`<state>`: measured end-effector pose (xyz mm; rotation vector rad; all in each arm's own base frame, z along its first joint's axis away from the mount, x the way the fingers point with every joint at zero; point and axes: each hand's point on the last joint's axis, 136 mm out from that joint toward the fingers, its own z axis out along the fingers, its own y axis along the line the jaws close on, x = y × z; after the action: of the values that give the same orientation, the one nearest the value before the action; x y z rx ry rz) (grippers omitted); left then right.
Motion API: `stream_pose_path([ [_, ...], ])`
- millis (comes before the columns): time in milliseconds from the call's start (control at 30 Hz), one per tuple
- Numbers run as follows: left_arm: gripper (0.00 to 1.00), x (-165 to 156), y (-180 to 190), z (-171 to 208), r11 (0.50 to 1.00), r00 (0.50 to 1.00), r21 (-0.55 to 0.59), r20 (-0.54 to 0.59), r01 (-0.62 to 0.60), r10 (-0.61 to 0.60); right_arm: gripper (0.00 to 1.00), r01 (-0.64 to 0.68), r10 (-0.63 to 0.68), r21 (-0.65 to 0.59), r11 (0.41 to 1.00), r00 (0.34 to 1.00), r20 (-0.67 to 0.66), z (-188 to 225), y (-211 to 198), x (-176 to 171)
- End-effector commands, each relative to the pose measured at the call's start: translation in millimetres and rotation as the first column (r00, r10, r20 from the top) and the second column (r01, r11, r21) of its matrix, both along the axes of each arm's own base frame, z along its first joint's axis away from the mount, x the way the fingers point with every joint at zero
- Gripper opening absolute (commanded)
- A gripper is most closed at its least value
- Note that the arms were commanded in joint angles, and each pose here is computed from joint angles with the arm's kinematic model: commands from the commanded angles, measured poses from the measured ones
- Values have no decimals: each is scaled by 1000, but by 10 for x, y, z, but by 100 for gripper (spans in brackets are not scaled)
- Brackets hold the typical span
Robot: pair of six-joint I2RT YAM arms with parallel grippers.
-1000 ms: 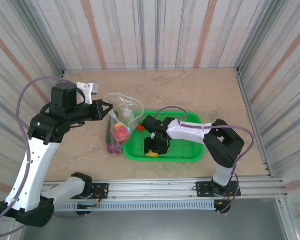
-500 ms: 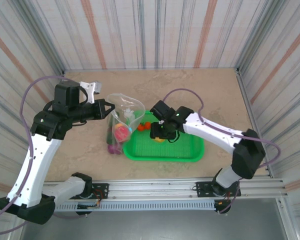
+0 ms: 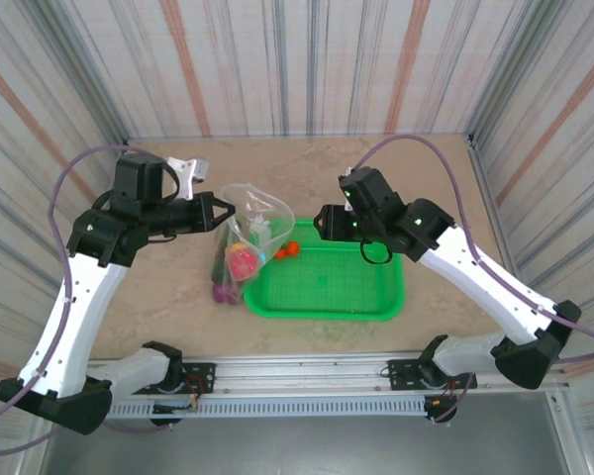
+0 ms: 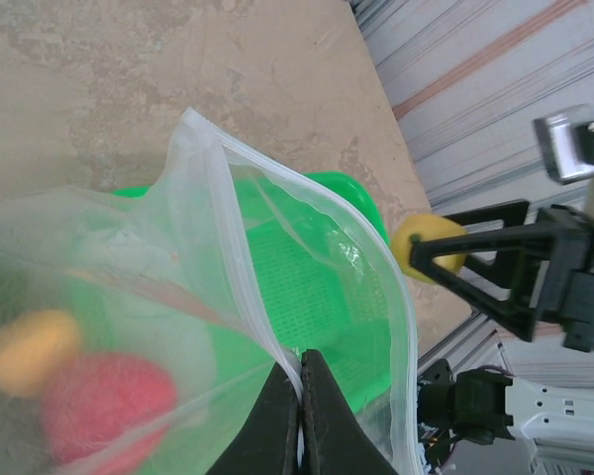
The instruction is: Place the food in the zip-top bag and seal the zipper
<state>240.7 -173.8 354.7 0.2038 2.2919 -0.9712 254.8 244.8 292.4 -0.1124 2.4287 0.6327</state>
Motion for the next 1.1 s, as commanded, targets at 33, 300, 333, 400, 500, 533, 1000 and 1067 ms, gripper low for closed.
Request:
stream_pose_path([
  [33, 0, -30, -49, 170, 999, 999, -34, 31, 33, -32, 51, -78, 67, 81, 994, 990, 128, 547, 100, 11],
  [300, 0, -42, -108, 114, 998, 998, -30, 18, 60, -59, 50, -283, 259, 130, 950, 950, 173, 917, 675, -86],
  [333, 0, -40, -107, 104, 998, 998, -28, 17, 59, -59, 50, -307, 285, 131, 943, 944, 164, 910, 758, -101],
  [400, 0, -38, -114, 78, 998, 998, -27, 9, 63, -62, 50, -352, 335, 124, 928, 932, 134, 866, 939, -125],
  [500, 0, -36, -127, 79, 997, 998, -32, 8, 67, -67, 49, -378, 370, 89, 922, 924, 90, 758, 1136, -122],
  [533, 0, -39, -131, 80, 997, 998, -32, 9, 69, -69, 47, -384, 379, 79, 920, 923, 70, 687, 1189, -126],
  [1000, 0, -57, -110, 155, 997, 997, -32, 39, 65, -63, 44, -421, 420, 34, 906, 889, -183, -206, 1669, -202],
  [1067, 0, -63, -107, 146, 997, 997, -31, 36, 64, -63, 42, -414, 409, 21, 910, 887, -216, -317, 1696, -196],
])
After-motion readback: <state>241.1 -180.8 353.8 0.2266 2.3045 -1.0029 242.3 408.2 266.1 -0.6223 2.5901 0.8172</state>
